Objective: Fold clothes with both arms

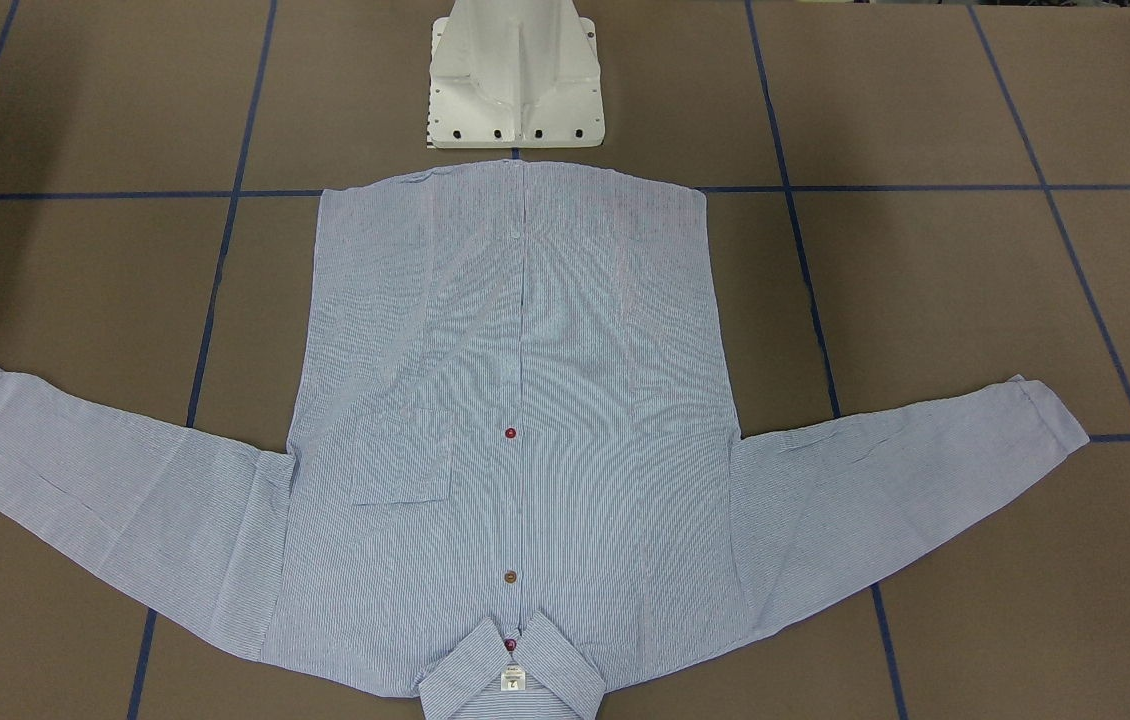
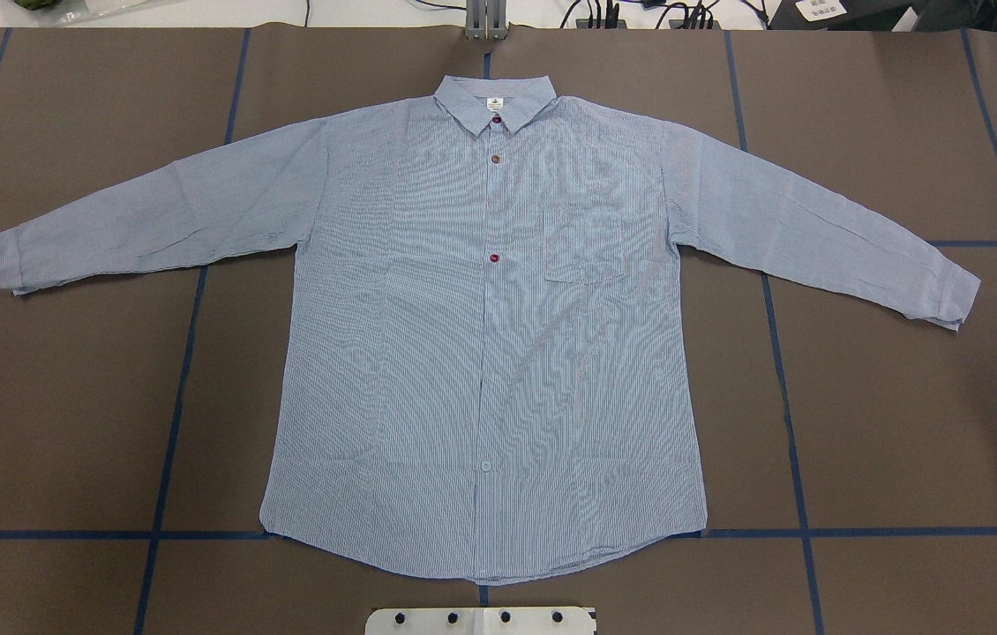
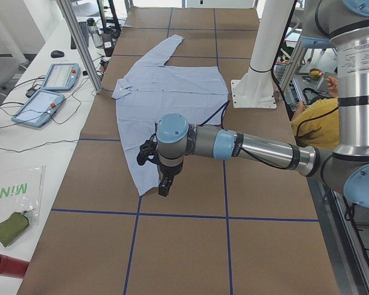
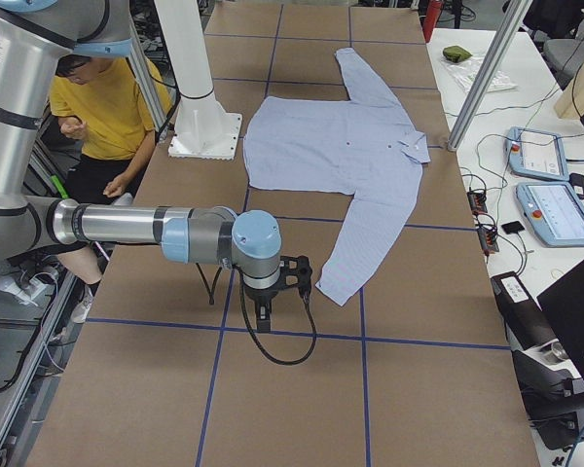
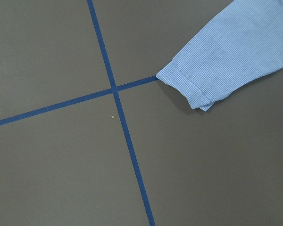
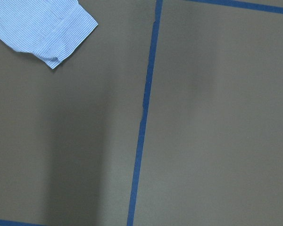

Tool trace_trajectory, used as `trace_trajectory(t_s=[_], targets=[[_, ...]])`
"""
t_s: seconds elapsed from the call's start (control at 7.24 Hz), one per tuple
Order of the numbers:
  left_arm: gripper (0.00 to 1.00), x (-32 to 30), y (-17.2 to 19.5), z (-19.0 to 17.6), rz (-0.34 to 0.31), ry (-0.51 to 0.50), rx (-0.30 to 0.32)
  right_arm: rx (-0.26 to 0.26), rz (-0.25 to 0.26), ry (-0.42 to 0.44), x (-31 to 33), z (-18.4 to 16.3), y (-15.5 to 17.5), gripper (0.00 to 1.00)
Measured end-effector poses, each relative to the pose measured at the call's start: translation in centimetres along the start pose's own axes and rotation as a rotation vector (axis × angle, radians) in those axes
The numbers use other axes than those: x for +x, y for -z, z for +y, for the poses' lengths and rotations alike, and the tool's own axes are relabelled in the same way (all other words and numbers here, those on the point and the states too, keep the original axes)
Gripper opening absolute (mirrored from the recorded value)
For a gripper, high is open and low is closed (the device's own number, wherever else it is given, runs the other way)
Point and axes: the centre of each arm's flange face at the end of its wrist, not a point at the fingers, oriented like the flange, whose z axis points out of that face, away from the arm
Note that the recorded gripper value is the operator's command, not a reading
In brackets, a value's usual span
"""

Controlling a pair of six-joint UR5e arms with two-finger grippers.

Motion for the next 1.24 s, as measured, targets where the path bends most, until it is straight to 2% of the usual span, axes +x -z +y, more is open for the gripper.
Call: trace_trajectory(t_s=[0.41, 0.69, 0.83, 1.24], targets=[[1.0, 0.4, 0.4, 0.2, -0.002, -0.012, 0.008, 0.003, 0.003, 0.0, 0.0, -0.3, 0.1, 1.0], [1.0, 1.5, 1.7, -0.4, -0.014, -0.064, 0.059, 0.014, 0.01, 0.014, -0.2, -1.2, 0.5, 1.0], [1.0, 2.5, 2.9, -1.2, -0.027, -0.119, 0.118, 0.037, 0.012, 0.033, -0.7, -2.4, 1.2, 1.0], [1.0, 4.8, 6.1, -5.9, -0.075, -0.368, 0.367, 0.21, 0.032, 0.185, -2.9, -8.7, 4.4, 1.0]])
